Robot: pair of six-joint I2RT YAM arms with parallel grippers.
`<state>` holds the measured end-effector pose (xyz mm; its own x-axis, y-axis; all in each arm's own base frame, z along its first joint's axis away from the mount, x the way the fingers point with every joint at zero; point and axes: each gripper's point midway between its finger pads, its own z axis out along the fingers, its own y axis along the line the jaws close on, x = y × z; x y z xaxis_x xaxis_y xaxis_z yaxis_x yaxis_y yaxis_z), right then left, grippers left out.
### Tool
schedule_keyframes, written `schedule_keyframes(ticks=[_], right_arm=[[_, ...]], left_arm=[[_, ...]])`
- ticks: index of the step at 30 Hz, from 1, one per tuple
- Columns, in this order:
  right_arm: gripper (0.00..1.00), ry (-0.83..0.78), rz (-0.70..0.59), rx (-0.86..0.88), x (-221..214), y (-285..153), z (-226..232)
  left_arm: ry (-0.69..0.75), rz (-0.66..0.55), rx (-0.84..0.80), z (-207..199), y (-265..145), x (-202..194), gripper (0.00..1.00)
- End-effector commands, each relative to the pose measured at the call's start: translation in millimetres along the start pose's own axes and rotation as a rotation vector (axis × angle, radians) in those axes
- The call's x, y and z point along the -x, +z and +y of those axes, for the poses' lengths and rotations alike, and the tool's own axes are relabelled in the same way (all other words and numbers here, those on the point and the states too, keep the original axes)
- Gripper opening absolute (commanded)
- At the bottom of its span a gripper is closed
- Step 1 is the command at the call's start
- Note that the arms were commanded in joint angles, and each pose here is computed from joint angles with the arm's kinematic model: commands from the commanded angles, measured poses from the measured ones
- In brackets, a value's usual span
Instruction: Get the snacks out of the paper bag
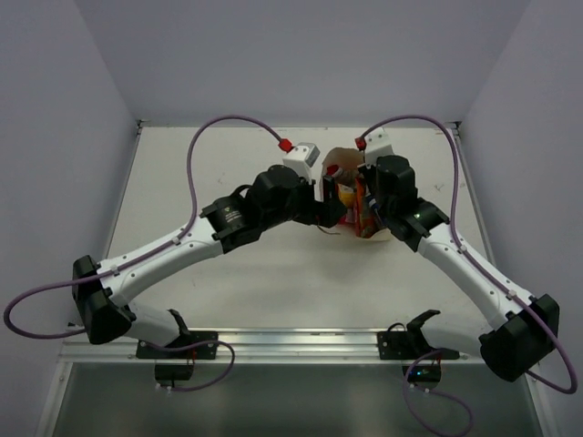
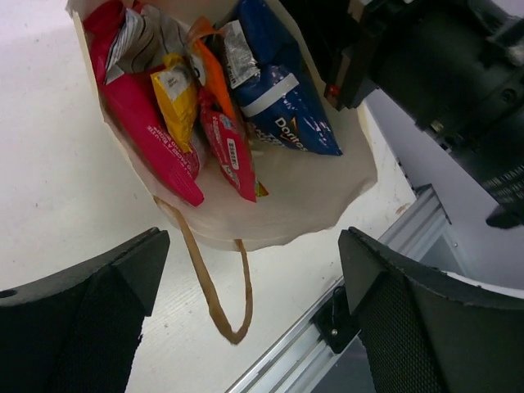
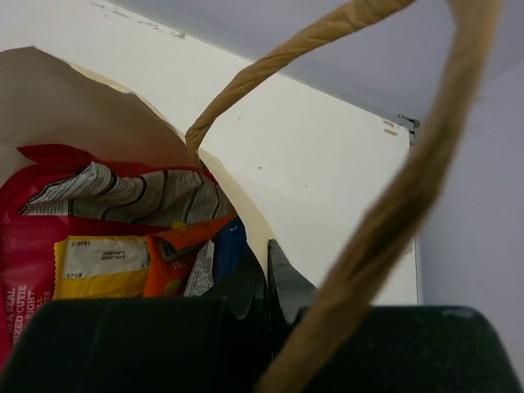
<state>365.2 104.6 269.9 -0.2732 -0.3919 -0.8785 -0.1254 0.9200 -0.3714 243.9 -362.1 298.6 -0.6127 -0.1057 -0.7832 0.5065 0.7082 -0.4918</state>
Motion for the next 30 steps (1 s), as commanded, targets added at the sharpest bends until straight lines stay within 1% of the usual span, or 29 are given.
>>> schedule_keyframes(ticks=[1,5,8,11,18,21,23,27,30], right_arm=[[0.00,0.071,-0.086,-0.083,19,-7,-9],[0.00,0.076,-0.082,-0.123,19,-10,-12],[0.00,0.100,-0.096,-0.131,26,-15,-13],[0.00,0.113,-0.097,-0.121,33,-19,-13],[0.00,0.138,-0.117,-0.137,47,-25,-18],[0.00,0.167,-0.120,-0.153,53,-28,-23],[0.00,0.191,-0.119,-0.160,56,-29,-25],[0.00,0.216,-0.085,-0.160,50,-30,-21],[0.00,0.240,-0.054,-0.173,42,-31,-21]], left_arm=[[-0.072,-0.111,0.044,-8,12,25,0.90],[-0.088,-0.093,0.037,-20,27,22,0.84],[-0.085,-0.124,0.034,-32,31,34,0.80],[-0.083,-0.141,0.053,-32,36,40,0.78],[-0.062,-0.132,0.117,-20,43,36,0.77],[-0.082,-0.084,0.131,-13,52,17,0.76],[-0.114,-0.049,0.151,-4,59,-1,0.73],[-0.158,-0.013,0.155,4,72,-25,0.70],[-0.161,0.009,0.173,11,80,-38,0.68]])
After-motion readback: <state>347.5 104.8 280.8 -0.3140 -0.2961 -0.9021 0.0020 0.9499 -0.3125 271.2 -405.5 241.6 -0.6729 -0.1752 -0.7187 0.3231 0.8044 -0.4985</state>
